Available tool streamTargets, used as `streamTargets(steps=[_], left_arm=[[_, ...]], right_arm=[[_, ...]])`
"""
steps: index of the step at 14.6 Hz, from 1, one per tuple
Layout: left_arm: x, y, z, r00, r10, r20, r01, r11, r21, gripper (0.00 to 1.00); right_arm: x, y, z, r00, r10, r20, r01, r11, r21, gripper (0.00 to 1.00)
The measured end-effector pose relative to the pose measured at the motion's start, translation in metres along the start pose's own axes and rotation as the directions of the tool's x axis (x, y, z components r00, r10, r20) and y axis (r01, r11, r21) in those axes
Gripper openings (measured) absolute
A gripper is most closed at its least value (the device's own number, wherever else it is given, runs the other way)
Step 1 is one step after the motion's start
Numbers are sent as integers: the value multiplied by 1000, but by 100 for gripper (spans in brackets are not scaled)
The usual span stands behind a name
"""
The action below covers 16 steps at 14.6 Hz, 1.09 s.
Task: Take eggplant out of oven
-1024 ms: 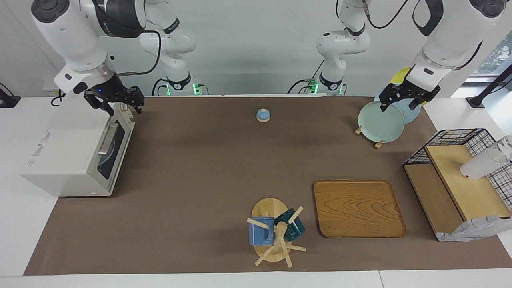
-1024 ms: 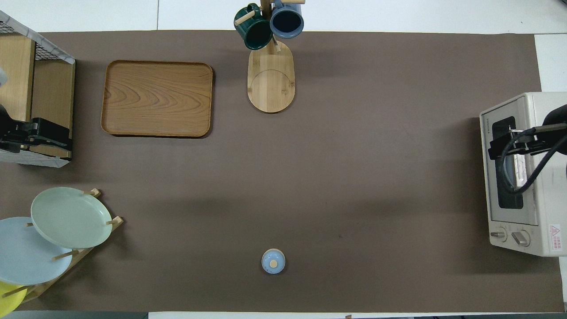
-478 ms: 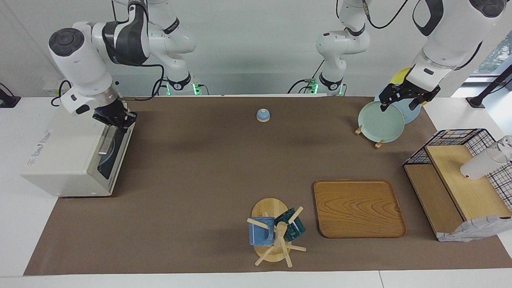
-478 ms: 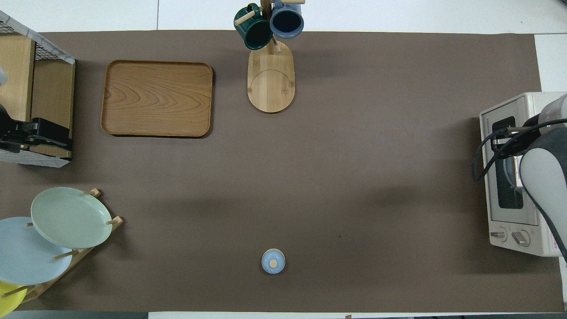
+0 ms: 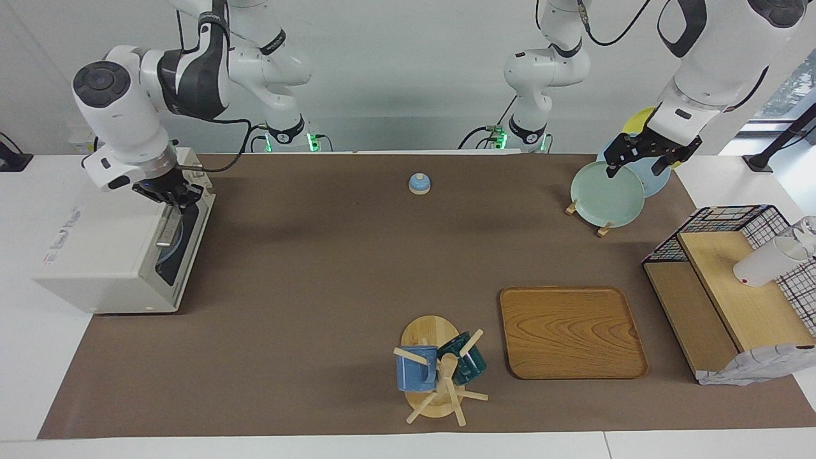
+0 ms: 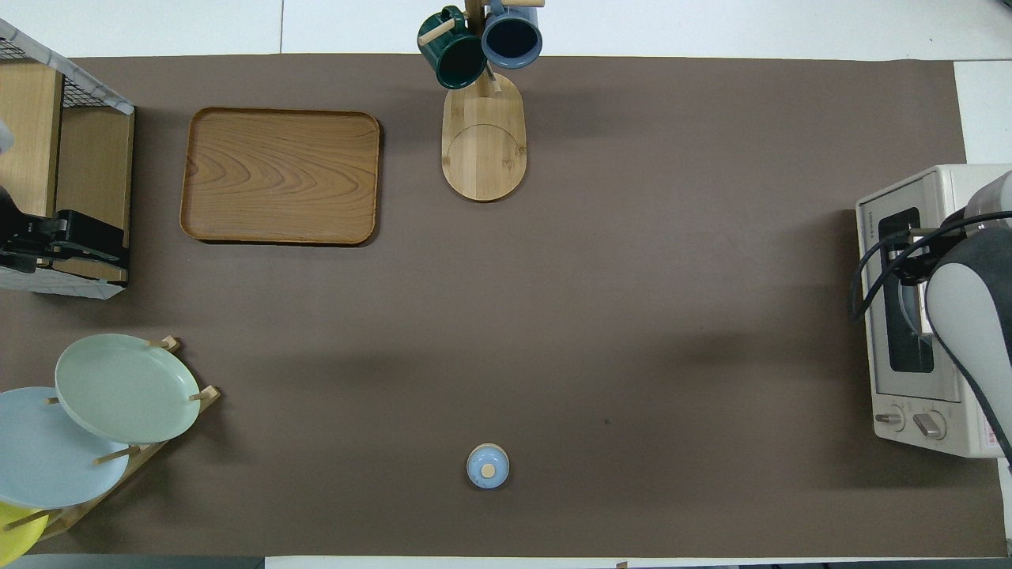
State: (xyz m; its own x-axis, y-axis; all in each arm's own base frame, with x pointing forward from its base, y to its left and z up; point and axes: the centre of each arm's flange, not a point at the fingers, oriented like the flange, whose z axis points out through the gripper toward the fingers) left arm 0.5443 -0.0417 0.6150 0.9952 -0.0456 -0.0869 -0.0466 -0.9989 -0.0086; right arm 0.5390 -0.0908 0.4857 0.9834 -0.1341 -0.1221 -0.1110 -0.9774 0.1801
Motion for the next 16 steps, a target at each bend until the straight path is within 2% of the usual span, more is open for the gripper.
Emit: streamTargets(steps=[2,9,12,16], left_arm=[[0,0,0,1000,0,0,0,1000,0,100],[0,0,0,1000,0,0,0,1000,0,100],[0,0,0,1000,0,0,0,1000,0,100],[0,1,0,1000,2,0,-2,1000,0,100]], right_arm=[[-1,10,16,1000,17,6,-17,1000,4,1],[-6,4,19,1000,6,-20,-6,1000,6,1],[-13,-33,24,998,-46,-44,47,998,36,1],[-8,-95,64,993,-102,-52,106,992,70,1]])
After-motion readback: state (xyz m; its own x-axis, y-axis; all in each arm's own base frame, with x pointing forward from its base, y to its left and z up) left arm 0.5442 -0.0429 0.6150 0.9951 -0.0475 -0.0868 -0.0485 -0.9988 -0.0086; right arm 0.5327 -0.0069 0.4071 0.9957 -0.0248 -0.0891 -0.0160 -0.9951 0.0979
